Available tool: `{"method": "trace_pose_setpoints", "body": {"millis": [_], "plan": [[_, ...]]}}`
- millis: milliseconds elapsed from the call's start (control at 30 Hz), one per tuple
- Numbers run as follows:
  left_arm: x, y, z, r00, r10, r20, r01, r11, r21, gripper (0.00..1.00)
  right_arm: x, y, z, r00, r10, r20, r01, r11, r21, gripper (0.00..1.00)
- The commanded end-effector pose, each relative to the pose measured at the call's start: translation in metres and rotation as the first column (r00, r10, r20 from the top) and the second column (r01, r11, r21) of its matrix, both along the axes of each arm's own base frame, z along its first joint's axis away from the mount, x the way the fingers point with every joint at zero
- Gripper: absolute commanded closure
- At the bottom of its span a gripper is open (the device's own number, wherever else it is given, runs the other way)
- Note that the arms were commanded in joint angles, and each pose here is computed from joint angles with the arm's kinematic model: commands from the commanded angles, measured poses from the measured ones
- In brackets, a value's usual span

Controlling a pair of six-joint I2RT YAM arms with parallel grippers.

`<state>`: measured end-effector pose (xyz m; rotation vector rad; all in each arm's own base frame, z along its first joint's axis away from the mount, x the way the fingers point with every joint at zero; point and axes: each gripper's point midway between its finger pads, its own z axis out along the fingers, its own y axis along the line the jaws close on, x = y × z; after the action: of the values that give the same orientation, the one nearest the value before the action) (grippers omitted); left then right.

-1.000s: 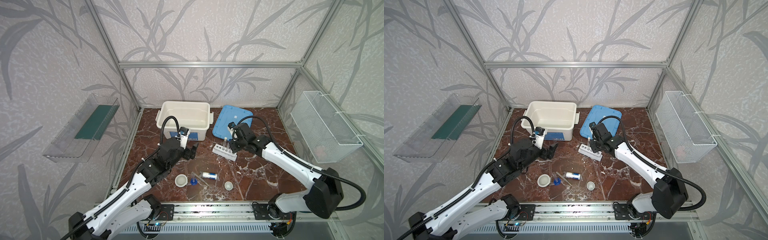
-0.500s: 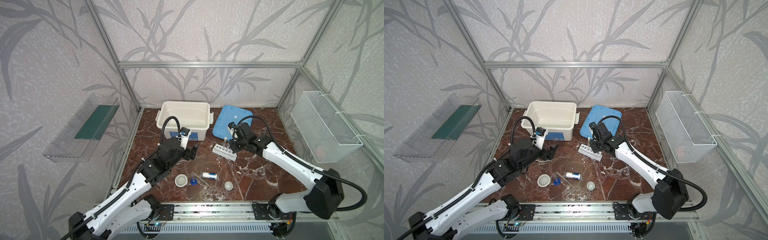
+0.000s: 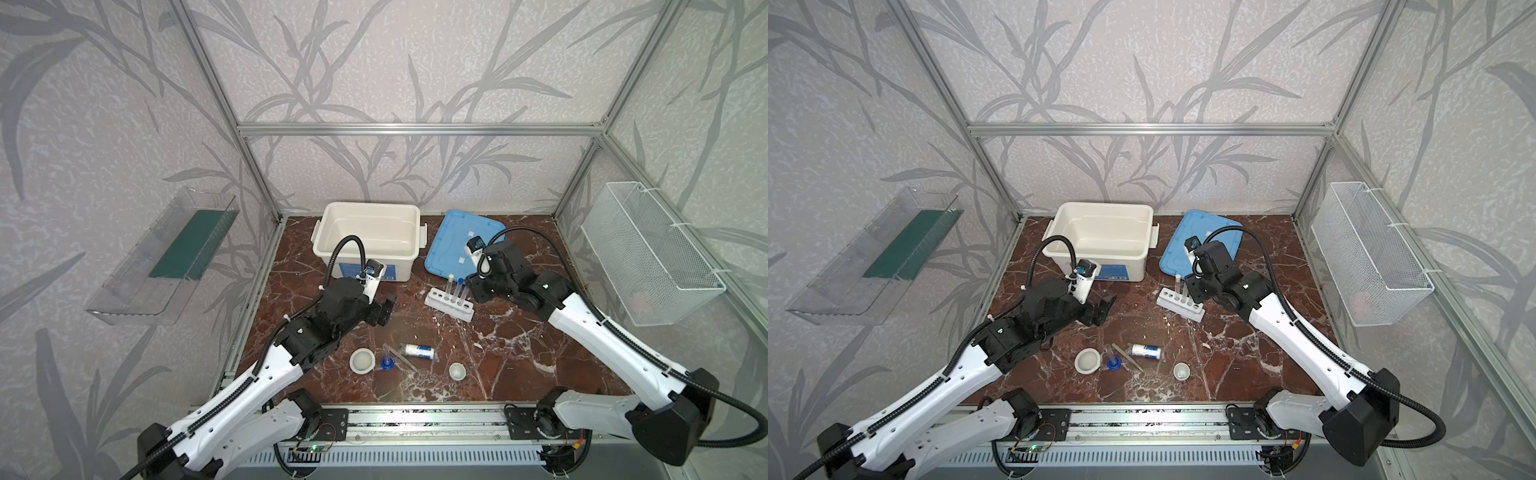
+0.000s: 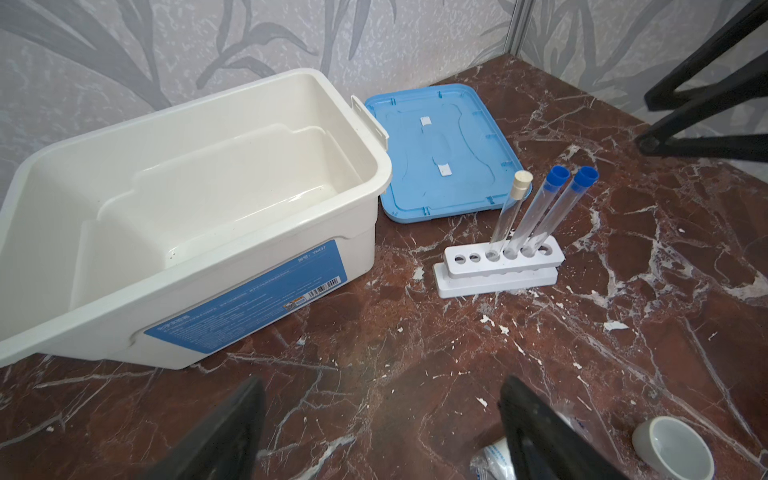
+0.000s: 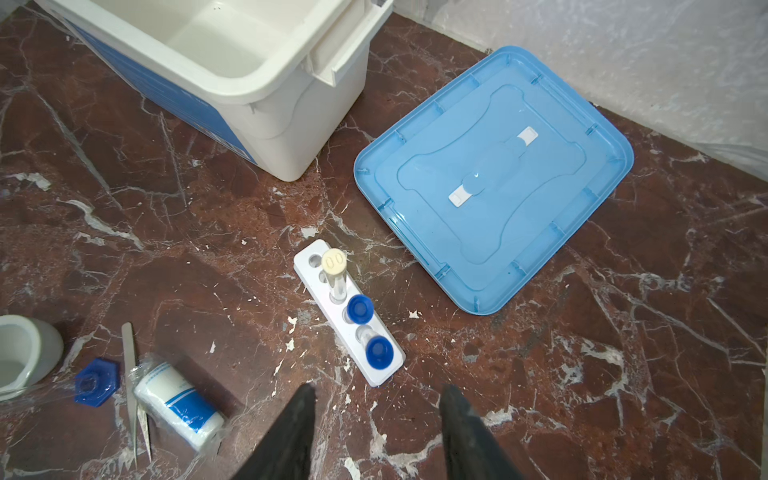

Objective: Organize the chemistry lab equipment
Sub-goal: 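Open the right gripper and lift it while the left gripper reaches toward the glass cylinder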

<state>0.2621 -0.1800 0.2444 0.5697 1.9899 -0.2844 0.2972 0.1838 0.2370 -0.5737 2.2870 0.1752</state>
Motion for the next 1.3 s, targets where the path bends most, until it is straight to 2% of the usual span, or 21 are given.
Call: {"method": "trace_pose_setpoints", "body": {"millis": [0, 100, 233, 333, 467, 633, 1000, 1267], "plan": [[-0.007, 0.017, 0.012, 0.999, 0.017, 0.031, -0.019, 0.998, 0.063, 0.12, -0.018, 0.006, 0.015, 0.996, 0.072, 0.050, -0.072, 0.997, 0.005, 0.48], [-0.011, 0.024, 0.009, 0.998, 0.013, 0.069, -0.019, 0.996, 0.088, 0.12, -0.028, 0.012, 0.021, 0.992, 0.109, 0.070, -0.110, 0.994, 0.018, 0.48], [-0.035, 0.013, 0.006, 0.989, -0.130, 0.066, 0.126, 0.990, 0.060, 0.12, -0.039, 0.025, 0.020, 0.983, 0.167, 0.080, -0.172, 0.983, 0.066, 0.47], [-0.057, 0.005, 0.000, 0.966, -0.249, 0.075, 0.247, 0.968, 0.044, 0.12, -0.044, 0.035, 0.016, 0.976, 0.205, 0.077, -0.212, 0.973, 0.095, 0.47], [-0.077, 0.006, -0.015, 0.939, -0.331, 0.098, 0.327, 0.943, 0.054, 0.13, -0.044, 0.041, 0.008, 0.975, 0.214, 0.066, -0.220, 0.970, 0.101, 0.48], [-0.090, 0.008, -0.043, 0.919, -0.390, 0.053, 0.383, 0.917, 0.106, 0.14, -0.040, 0.045, 0.002, 0.976, 0.211, 0.057, -0.216, 0.971, 0.104, 0.48], [-0.111, -0.012, -0.074, 0.861, -0.509, -0.013, 0.508, 0.856, 0.098, 0.14, -0.035, 0.047, -0.013, 0.982, 0.187, 0.024, -0.188, 0.978, 0.093, 0.50], [-0.114, -0.019, -0.102, 0.844, -0.527, -0.101, 0.536, 0.820, 0.202, 0.19, -0.032, 0.049, -0.013, 0.982, 0.184, 0.034, -0.187, 0.978, 0.096, 0.52]]}}
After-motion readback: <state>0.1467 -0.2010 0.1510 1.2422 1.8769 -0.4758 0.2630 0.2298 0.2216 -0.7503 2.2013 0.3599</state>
